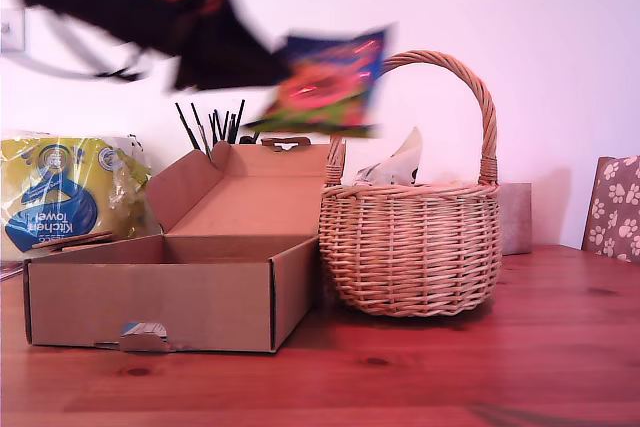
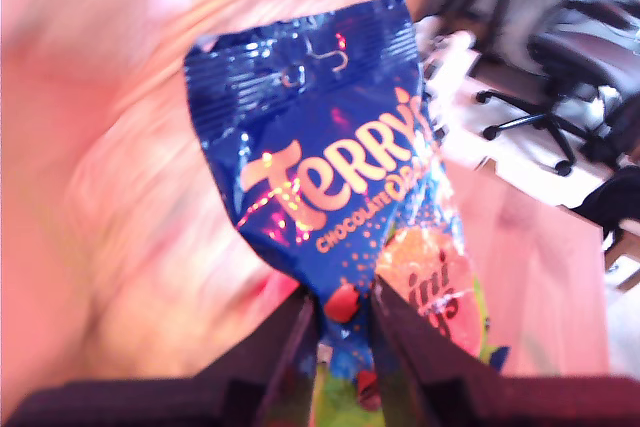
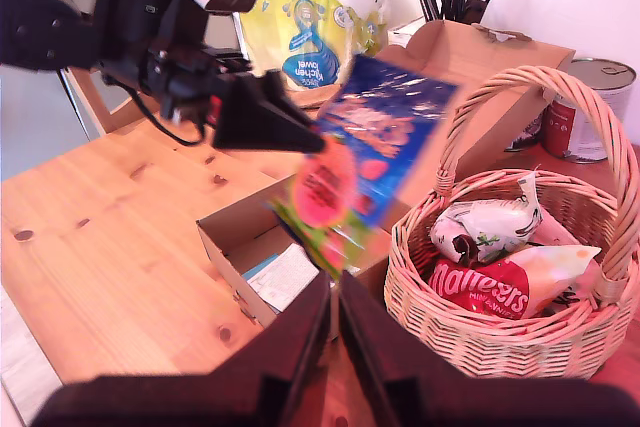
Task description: Move the bags of Easter eggs from the cardboard box on the left into the woven basket on the right side.
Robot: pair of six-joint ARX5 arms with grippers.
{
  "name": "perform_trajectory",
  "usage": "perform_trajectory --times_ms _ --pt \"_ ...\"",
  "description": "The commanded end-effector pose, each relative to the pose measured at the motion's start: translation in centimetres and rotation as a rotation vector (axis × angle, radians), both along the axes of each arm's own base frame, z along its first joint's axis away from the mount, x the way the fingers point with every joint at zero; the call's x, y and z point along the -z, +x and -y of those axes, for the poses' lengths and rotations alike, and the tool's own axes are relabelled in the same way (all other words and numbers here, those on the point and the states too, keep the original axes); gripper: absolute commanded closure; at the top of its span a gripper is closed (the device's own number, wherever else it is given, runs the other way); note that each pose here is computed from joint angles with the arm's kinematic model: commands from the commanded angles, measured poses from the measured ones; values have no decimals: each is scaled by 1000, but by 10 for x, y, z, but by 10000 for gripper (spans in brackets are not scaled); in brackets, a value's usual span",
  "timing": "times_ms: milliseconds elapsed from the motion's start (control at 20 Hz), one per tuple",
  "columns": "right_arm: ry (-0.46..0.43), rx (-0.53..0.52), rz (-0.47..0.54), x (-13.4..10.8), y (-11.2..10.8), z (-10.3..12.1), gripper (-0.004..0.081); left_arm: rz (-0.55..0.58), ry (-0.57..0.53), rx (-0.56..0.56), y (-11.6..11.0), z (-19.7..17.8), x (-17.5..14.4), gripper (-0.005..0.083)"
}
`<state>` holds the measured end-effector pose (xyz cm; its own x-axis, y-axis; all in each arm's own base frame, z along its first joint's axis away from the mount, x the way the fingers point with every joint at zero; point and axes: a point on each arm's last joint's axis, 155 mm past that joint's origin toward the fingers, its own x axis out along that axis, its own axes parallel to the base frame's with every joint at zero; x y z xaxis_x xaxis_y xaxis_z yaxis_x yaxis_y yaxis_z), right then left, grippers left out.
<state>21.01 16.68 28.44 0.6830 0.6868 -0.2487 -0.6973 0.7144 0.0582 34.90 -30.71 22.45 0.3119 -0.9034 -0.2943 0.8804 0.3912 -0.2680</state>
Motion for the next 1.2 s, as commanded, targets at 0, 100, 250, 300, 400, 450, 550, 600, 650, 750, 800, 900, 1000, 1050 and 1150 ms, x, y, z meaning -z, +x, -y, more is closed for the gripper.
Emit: perform_trajectory --times_ms 0,100,250,300,400,450,550,600,650,750,800,900,1000,1050,1150 --pt "-6 -6 2 3 -1 -1 782 40 0 -17 3 13 3 794" --pt "-5 -6 4 3 -1 -1 782 104 3 -53 8 27 1 794" --pt "-5 -7 4 3 -1 -1 782 219 -22 -126 25 43 -7 794" --pt "-5 -7 4 3 -1 -1 782 240 -28 -150 32 46 -5 794" --pt "-3 -7 7 2 -2 -1 782 257 -33 -167 41 50 5 794" --pt "-2 -7 10 1 -2 0 782 264 -40 -168 44 53 10 794" --pt "-2 -7 9 1 -2 0 782 287 -57 -171 52 59 19 794" --pt "-2 -7 10 1 -2 0 782 294 -63 -172 55 62 26 794" --pt "-2 -7 10 1 -2 0 782 294 -59 -182 59 64 35 794" --pt "-2 -7 9 1 -2 0 782 260 -18 -207 65 65 62 794" --pt "-2 -7 9 1 -2 0 782 243 0 -214 67 65 75 794" --pt "-2 -7 9 1 -2 0 782 212 30 -213 68 67 98 794" --pt "-2 -7 10 1 -2 0 782 184 54 -211 68 66 111 794" --pt "-2 -7 9 1 -2 0 782 177 61 -211 68 66 113 794" --pt "-2 -7 10 1 -2 0 782 188 51 -212 69 67 109 794"
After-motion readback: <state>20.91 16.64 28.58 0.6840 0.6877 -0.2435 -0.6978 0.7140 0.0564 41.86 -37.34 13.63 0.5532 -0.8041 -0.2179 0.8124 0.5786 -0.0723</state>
